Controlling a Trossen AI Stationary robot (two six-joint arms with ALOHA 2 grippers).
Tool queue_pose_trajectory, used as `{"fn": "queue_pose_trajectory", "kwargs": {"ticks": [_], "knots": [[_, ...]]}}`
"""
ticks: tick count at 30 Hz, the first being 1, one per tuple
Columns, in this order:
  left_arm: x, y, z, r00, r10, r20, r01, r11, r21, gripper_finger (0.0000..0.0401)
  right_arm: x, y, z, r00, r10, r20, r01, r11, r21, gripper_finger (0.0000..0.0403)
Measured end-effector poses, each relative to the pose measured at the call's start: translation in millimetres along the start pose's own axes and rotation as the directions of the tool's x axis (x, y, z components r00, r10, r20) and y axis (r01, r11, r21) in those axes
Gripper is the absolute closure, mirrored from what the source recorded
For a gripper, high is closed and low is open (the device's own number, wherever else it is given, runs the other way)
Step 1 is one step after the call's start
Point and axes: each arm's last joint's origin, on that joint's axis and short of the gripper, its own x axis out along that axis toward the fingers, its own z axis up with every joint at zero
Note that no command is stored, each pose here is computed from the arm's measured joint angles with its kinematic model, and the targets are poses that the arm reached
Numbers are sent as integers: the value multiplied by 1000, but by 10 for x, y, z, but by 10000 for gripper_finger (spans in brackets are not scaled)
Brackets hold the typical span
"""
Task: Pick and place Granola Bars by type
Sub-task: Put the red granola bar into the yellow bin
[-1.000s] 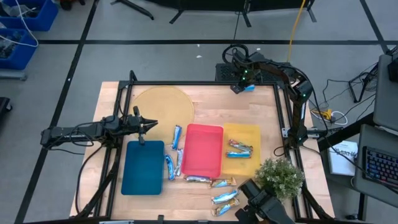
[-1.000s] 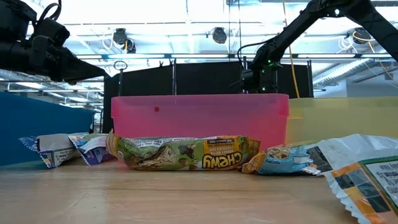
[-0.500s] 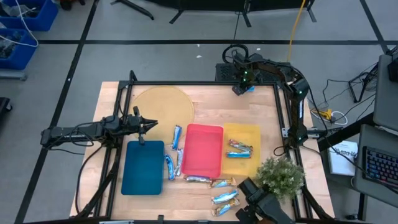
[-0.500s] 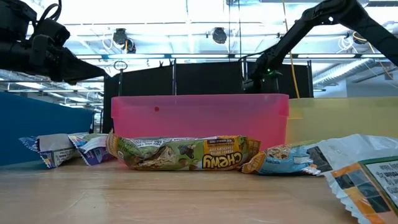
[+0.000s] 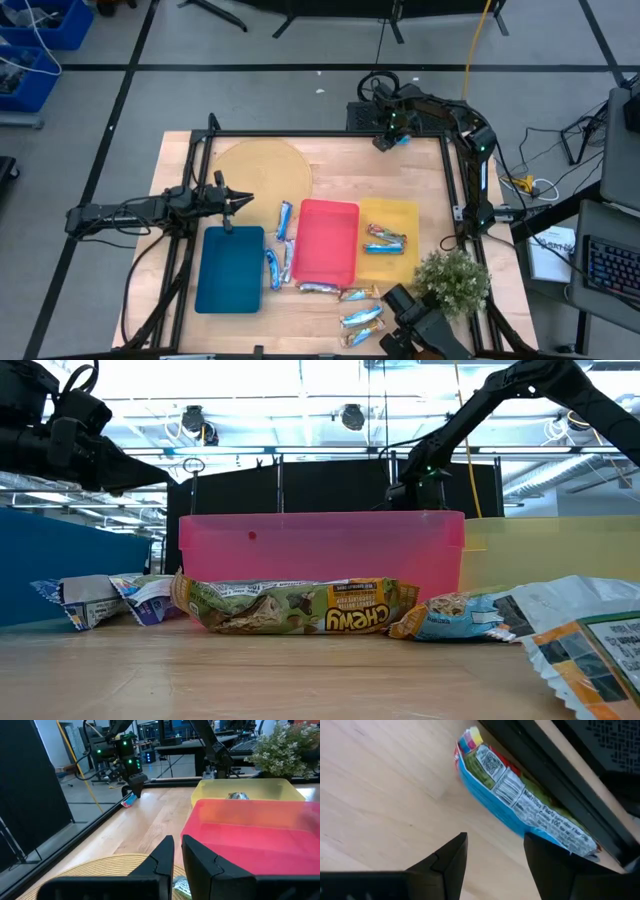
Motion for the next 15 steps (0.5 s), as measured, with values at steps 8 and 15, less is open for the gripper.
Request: {"fn": "queue_pose_trajectory", "kwargs": {"ticks": [8, 15], "knots": [[0, 0, 1, 1000, 0, 1, 0, 1000, -3, 354, -1, -94, 74, 996, -6, 86, 4, 1000, 16, 216], [0, 0, 2, 1000, 0, 2, 0, 1000, -3, 354, 8, -113, 43, 998, 7, 59, -8, 1000, 23, 217]]}}
